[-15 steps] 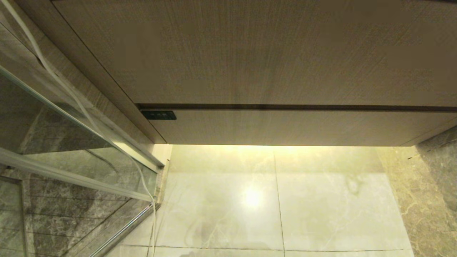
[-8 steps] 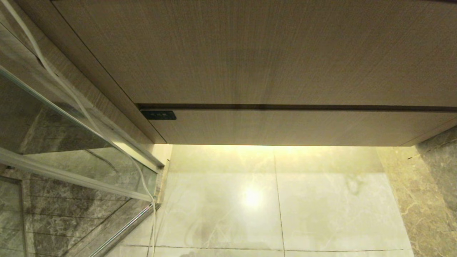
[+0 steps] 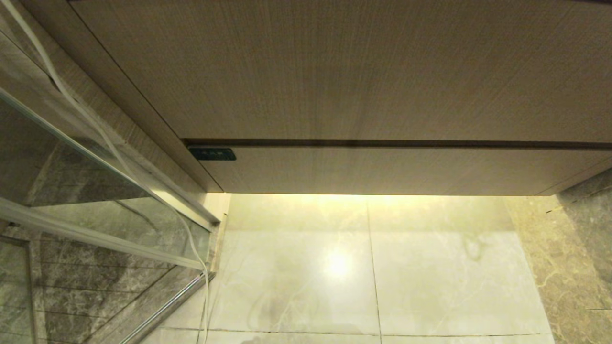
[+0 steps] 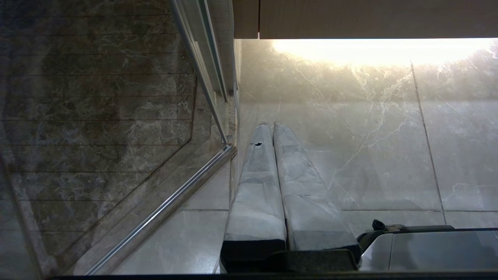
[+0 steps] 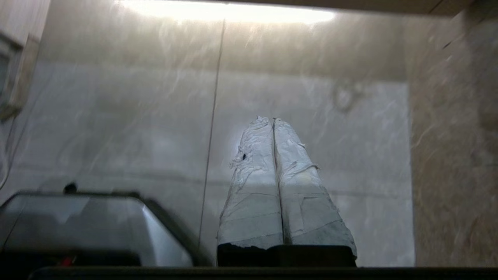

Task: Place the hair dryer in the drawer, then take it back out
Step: Pull open the drawer

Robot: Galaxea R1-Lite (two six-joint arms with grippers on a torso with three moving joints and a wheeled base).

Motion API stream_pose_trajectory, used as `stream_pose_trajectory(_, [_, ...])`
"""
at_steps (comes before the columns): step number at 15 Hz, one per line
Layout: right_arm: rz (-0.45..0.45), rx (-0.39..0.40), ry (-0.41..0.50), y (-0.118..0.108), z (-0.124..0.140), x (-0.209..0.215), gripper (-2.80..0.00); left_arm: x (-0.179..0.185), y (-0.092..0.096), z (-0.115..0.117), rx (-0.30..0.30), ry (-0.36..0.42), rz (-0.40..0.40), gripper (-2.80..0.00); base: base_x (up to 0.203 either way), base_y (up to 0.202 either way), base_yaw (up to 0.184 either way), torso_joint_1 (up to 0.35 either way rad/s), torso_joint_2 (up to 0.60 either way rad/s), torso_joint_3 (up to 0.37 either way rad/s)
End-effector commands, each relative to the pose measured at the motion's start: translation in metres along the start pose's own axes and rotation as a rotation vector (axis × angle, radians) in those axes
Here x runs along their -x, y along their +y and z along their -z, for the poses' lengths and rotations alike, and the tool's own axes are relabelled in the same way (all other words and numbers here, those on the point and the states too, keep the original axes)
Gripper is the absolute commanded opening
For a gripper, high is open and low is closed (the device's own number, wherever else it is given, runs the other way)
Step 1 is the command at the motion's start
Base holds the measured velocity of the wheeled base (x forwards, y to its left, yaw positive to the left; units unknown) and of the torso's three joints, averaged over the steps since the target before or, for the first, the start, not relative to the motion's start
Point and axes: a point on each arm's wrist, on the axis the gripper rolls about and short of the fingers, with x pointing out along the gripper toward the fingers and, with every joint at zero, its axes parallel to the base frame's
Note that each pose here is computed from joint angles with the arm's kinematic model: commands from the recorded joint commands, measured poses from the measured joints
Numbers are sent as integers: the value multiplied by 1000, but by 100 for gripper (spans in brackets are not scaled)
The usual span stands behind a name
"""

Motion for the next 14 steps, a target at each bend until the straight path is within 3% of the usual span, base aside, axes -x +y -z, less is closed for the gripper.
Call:
stream_pose_trajectory(1, [-32, -3, 72, -1, -32, 5, -280, 0, 0, 0, 0, 0, 0, -280, 0, 0, 0, 0, 0, 0])
stream_pose_trajectory(4, [-90, 2, -28, -5, -147, 36, -280, 0, 0, 0, 0, 0, 0, -280, 0, 0, 0, 0, 0, 0])
stream_pose_trajectory(6, [-135, -1, 1, -7, -197, 41, -280, 0, 0, 0, 0, 0, 0, -280, 0, 0, 0, 0, 0, 0])
stream_pose_trajectory(8, [-157, -7, 50, -8, -213, 36, -280, 0, 0, 0, 0, 0, 0, -280, 0, 0, 0, 0, 0, 0])
stream_pose_trajectory(11, [-189, -17, 137, -6, -185, 39, -280, 0, 0, 0, 0, 0, 0, -280, 0, 0, 0, 0, 0, 0])
stream_pose_trajectory(14, [-186, -10, 135, -6, -185, 40, -280, 0, 0, 0, 0, 0, 0, -280, 0, 0, 0, 0, 0, 0])
